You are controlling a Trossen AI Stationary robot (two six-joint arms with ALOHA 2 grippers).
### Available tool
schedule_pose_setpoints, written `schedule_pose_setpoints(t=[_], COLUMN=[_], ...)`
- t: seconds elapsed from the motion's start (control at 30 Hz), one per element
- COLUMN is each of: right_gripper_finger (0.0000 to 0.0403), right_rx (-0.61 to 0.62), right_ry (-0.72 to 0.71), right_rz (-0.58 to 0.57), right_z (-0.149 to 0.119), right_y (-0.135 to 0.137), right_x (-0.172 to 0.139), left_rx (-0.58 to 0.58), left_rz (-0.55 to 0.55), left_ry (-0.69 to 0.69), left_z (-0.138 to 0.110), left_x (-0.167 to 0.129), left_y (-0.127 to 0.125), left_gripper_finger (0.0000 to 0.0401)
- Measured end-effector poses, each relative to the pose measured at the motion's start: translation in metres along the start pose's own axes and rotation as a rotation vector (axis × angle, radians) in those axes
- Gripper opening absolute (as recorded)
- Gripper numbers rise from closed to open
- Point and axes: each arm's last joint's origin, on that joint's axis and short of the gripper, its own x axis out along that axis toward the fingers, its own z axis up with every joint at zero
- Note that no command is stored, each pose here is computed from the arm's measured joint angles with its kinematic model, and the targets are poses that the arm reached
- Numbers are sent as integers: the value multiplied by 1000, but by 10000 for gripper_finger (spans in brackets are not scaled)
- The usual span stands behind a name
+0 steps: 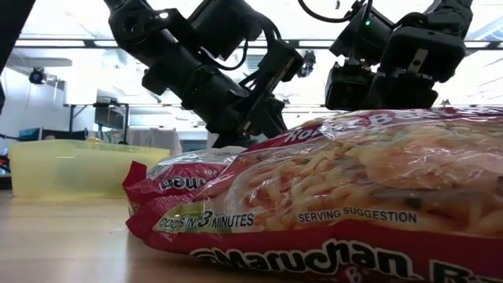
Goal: Sort Maruchan noodles
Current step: Put the blue noodle pack into the yellow bin
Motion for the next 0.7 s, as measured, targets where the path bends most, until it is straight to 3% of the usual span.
schedule_pose_setpoints(t=[0.23, 0.4, 0.7], right_gripper_finger=[171, 171, 171], right_rx=[18, -7, -26], right_ry=[-7, -58, -105], right_rz=[-14, 10, -26], right_z=[2, 7, 7], right_y=[4, 14, 25], right_x=[-6, -21, -48], left_rx=[57, 86, 102], left_rz=[49, 59, 48], left_ry=[-6, -2, 1], left_z=[1, 1, 1], left_x=[-11, -13, -14], left_y=[-3, -4, -5], left_gripper_finger=[36, 5, 0])
